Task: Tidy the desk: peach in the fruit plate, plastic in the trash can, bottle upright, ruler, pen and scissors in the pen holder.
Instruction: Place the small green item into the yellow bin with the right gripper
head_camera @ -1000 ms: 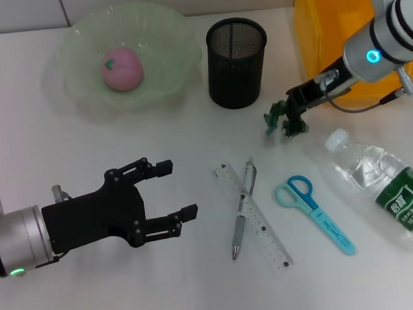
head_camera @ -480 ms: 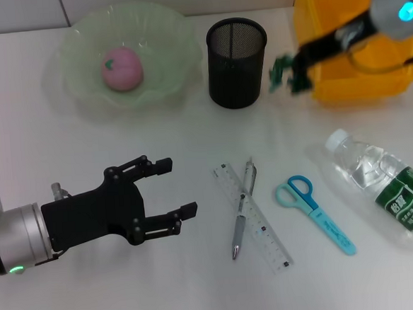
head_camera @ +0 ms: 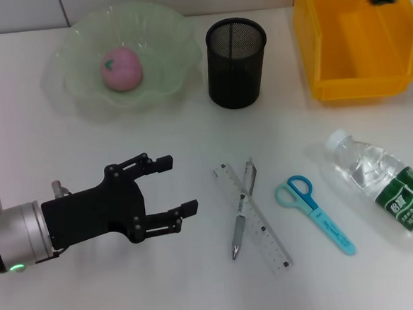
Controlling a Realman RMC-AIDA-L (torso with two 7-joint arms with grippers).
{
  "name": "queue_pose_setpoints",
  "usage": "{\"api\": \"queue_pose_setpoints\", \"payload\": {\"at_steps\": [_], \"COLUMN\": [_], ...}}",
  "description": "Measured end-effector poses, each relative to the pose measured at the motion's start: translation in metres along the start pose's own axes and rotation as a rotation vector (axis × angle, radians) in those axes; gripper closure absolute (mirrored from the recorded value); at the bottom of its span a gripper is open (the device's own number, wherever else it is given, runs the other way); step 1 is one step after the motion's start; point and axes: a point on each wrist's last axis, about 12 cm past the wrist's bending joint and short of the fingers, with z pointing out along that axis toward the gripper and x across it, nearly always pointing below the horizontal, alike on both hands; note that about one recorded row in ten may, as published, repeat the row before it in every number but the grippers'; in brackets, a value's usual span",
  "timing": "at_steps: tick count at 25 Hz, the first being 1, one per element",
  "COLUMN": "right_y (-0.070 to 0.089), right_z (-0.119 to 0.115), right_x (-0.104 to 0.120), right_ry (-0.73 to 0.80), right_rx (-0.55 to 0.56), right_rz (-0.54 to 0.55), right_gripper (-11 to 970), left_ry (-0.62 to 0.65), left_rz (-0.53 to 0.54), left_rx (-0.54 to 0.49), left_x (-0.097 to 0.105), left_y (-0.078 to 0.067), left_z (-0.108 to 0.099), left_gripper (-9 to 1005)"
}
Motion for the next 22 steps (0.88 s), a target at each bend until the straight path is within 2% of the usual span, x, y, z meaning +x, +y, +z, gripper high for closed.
{"api": "queue_pose_setpoints", "payload": {"at_steps": [3, 7, 12, 14, 18, 22], "right_y": [-0.02, -0.028, -0.025, -0.025, -0.02, -0.009], "right_z": [0.013, 0.036, 0.052, 0.053, 0.047, 0.034], "right_x": [0.007, 0.015, 0.017, 0.016, 0.011, 0.005], "right_ry": [-0.007, -0.005, 0.014, 0.016, 0.002, -0.018], "right_rx": [0.025, 0.031, 0.026, 0.025, 0.015, -0.009], "right_rz": [0.059, 0.072, 0.059, 0.051, 0.019, -0.03], "right_gripper": [785, 758, 725, 678, 585, 492], "left_ry": [-0.004, -0.005, -0.005, -0.004, -0.003, -0.012], "left_rz": [0.001, 0.001, 0.001, -0.005, -0.004, -0.005], "left_rx": [0.002, 0.002, 0.002, 0.001, 0.002, 0.004], "left_x": [-0.001, -0.001, -0.001, -0.001, -0.001, -0.002], "left_y": [0.0, 0.0, 0.0, 0.0, 0.001, 0.001], "left_z": [0.0, 0.0, 0.0, -0.001, -0.001, -0.002], "left_gripper": [152, 152, 152, 152, 152, 152]}}
